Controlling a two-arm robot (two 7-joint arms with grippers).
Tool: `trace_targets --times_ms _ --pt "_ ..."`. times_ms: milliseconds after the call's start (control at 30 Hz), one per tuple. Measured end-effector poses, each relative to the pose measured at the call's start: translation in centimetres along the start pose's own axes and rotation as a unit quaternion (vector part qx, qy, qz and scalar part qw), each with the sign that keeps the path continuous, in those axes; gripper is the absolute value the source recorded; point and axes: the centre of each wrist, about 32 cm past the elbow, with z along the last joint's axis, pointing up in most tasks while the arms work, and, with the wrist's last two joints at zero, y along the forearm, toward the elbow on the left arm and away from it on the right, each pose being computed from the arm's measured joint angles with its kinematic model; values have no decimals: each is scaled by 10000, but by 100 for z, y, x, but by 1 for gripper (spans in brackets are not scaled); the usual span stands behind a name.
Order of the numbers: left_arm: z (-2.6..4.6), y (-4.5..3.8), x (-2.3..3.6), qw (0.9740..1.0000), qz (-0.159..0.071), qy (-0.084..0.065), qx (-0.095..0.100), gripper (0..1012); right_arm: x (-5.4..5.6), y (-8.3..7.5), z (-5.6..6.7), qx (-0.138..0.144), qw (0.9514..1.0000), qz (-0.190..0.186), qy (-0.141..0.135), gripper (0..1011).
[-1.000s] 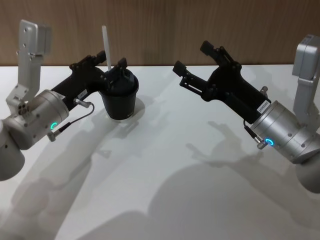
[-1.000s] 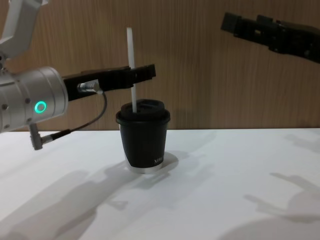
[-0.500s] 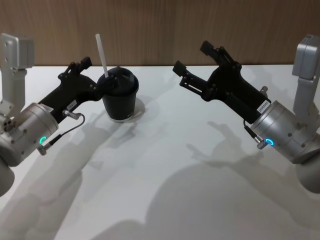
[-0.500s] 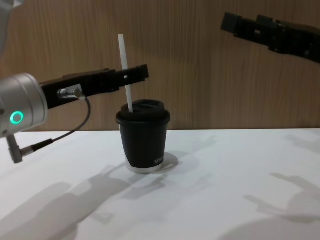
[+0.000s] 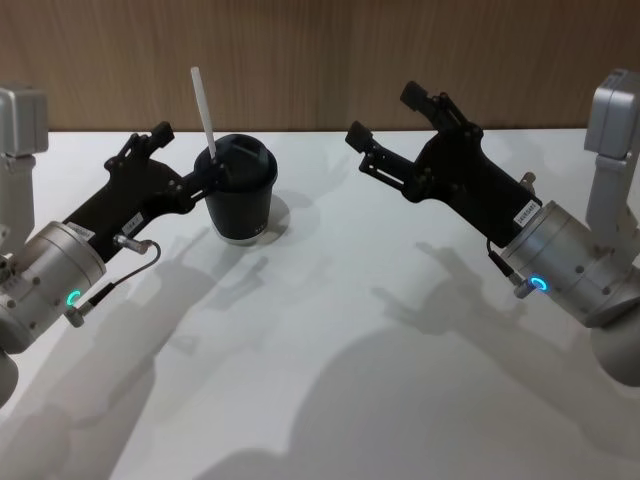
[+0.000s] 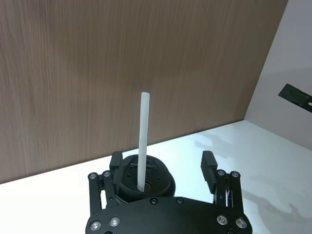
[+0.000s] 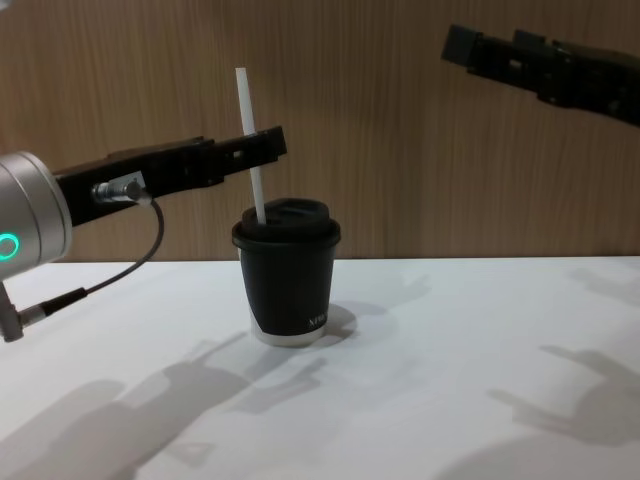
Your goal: Pick up the straw with one hand, pass it to the other hand, and insert it into the cup.
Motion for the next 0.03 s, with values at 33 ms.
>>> trace_targets --times_ms 33 --pt "0 4 -2 10000 0 1 -4 1001 0 0 0 0 10000 0 0 1001"
